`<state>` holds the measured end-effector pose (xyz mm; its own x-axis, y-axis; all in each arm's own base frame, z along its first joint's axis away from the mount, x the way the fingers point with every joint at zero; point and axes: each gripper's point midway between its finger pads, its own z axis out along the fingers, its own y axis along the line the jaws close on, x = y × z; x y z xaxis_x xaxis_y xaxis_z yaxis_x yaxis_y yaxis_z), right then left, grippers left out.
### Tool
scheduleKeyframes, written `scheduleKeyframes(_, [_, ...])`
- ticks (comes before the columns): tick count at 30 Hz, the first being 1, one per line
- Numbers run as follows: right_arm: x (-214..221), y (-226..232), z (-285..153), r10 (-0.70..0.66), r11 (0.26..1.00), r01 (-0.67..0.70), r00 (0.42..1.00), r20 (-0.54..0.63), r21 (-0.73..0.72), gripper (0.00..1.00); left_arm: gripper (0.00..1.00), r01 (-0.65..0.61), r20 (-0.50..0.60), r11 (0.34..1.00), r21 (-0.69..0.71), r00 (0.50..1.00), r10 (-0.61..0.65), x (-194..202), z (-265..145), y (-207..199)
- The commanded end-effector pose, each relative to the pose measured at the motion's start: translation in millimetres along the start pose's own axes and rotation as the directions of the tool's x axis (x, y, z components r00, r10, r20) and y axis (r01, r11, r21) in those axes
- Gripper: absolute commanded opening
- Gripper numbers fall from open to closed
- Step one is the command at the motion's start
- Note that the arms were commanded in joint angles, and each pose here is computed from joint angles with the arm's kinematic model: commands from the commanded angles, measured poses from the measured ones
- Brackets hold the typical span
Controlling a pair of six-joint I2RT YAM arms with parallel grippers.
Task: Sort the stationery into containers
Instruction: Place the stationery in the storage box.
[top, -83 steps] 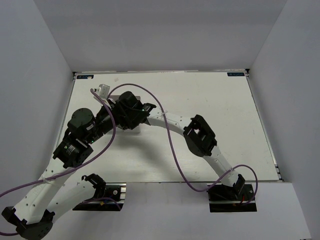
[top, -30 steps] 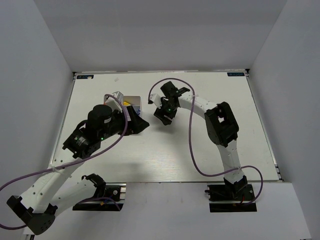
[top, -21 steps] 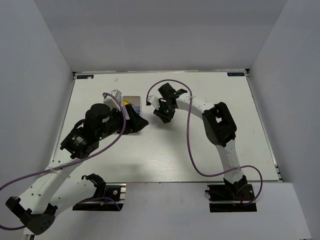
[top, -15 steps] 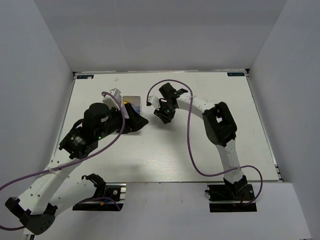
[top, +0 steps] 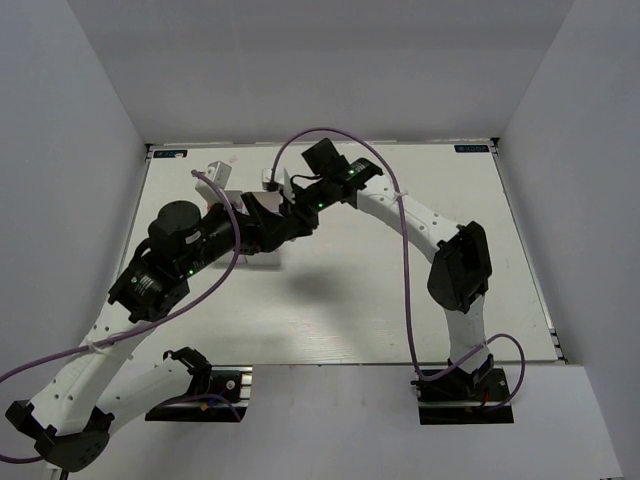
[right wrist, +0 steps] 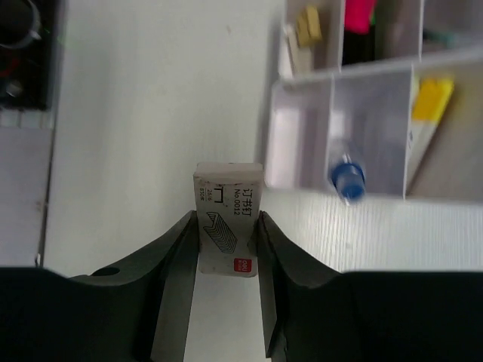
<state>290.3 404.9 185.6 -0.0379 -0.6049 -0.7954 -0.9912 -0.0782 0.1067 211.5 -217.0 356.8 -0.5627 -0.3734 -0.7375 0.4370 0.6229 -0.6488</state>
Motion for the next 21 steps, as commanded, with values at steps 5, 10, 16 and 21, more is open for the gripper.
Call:
scheduleKeyframes(5, [-46.0,28.7,35.0,-0.028,0.995,0.034,0.997,0.070,-0.091,0.05,0.88,-0.046,0.075,0.995,0.088,0.996,0.039,-24.3,-17.1,-27.9])
scheduleKeyframes(10, [-58.1,20.6,64.5,-0.018,0.999,0.020,0.997,0.078,-0.026,0.05,0.88,-0.053,0.100,0.993,0.107,0.994,0.042,-27.1,-25.7,-31.9])
scheduleKeyframes(16, [-53.6,-6.4,86.0,-0.068,0.987,0.064,0.997,0.023,0.151,0.05,0.88,-0.046,0.107,0.992,0.114,0.994,0.034,-25.7,-28.9,-31.7])
scheduleKeyframes(21, [-46.0,-24.3,90.5,-0.082,0.966,0.084,0.996,-0.017,0.246,0.05,0.88,-0.048,0.114,0.992,0.119,0.993,0.035,-25.7,-30.3,-32.0])
